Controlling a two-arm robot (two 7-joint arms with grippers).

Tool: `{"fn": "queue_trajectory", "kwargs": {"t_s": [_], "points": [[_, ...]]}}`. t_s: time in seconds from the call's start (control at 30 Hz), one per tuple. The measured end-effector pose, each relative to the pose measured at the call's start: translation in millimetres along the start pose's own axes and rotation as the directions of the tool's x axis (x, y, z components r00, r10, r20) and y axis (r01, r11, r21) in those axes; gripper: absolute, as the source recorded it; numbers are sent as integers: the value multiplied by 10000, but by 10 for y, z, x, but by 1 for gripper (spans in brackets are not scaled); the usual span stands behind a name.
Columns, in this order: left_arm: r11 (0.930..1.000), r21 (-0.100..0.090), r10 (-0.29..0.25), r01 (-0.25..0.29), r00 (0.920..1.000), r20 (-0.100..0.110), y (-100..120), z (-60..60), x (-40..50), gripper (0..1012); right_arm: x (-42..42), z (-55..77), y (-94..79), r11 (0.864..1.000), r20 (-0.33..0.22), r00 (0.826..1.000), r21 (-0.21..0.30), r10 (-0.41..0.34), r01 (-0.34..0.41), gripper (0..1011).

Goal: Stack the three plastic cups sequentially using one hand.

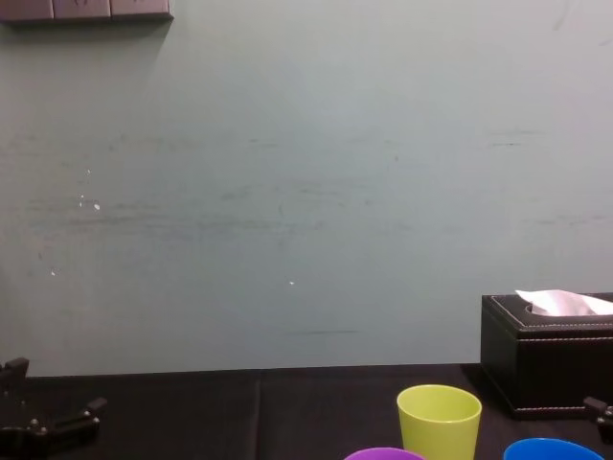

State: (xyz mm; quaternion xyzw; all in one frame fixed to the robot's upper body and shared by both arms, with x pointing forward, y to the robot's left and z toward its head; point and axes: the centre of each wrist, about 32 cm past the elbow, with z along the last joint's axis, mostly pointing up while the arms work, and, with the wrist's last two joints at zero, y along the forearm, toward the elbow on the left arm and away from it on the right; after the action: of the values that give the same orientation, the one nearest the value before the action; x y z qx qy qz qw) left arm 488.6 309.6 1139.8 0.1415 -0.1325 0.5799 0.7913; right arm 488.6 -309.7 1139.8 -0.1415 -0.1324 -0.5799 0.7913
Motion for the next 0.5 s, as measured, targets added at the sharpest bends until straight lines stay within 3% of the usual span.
{"fn": "queue_trajectory", "kwargs": {"t_s": [0.5], "points": [[10000,0,0,0,10000,0,0,0,0,1011,0,0,0,10000,0,10000,0,0,0,1003]]}}
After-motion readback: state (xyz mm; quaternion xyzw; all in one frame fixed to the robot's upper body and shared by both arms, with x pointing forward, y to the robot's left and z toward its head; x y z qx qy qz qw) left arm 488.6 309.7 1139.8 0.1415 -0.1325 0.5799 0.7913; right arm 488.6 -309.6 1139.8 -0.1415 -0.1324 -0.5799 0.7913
